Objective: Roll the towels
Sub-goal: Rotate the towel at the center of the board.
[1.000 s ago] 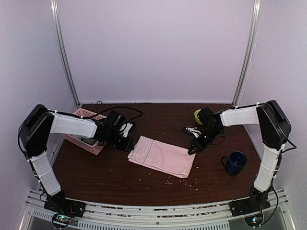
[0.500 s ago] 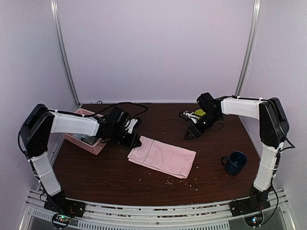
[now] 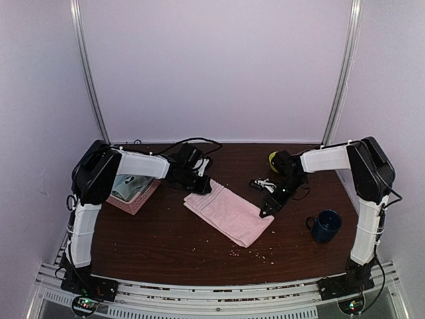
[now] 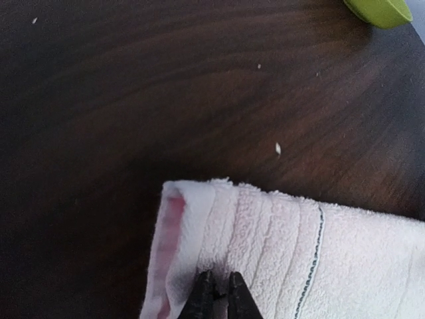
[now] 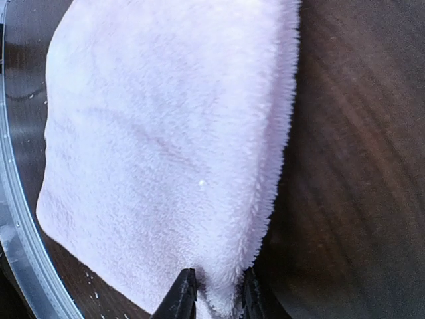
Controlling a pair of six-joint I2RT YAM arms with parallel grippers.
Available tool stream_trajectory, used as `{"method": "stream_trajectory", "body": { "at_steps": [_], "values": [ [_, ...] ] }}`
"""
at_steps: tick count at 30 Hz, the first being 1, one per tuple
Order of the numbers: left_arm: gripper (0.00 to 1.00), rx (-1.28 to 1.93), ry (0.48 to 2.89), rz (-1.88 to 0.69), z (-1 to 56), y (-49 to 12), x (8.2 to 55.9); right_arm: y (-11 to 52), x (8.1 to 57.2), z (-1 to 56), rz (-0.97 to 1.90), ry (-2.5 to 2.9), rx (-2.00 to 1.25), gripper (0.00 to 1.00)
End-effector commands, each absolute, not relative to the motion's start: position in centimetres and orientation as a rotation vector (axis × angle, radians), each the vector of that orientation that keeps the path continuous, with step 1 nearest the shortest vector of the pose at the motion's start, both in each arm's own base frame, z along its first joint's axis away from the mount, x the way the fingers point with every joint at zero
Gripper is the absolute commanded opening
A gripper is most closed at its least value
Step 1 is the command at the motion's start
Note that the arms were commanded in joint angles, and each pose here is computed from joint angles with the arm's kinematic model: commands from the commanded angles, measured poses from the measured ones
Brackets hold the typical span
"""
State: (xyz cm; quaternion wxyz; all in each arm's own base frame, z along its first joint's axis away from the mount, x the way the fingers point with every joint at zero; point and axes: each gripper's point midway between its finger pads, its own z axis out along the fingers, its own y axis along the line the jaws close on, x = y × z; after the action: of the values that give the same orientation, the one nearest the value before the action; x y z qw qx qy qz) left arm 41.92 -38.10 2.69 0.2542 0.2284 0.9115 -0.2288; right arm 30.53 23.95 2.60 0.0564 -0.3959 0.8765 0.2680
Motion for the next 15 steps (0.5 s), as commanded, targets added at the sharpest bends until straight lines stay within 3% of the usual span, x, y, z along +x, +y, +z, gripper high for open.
{"method": "stream_trajectory", "body": {
  "at_steps": [1, 6, 10, 15],
  "values": [
    [0.11, 0.723, 2.401, -0.618, 2.2, -40.0, 44.4, 24.2, 25.7, 2.3, 0.897, 2.698, -1.335, 0.26],
    [0.11, 0.806, 2.318, -0.749, 2.7, -44.0, 46.5, 26.4, 21.9, 4.7, 1.179, 2.584, -1.464, 0.28],
    [0.11, 0.810, 2.287, -0.764, 4.0, -44.4, 46.9, 26.9, 22.3, 5.2, 1.208, 2.584, -1.460, 0.28],
    [0.14, 0.824, 2.154, -0.631, 11.2, -42.1, 46.1, 25.1, 23.9, 6.8, 1.171, 2.552, -1.424, 0.28]
  ]
}}
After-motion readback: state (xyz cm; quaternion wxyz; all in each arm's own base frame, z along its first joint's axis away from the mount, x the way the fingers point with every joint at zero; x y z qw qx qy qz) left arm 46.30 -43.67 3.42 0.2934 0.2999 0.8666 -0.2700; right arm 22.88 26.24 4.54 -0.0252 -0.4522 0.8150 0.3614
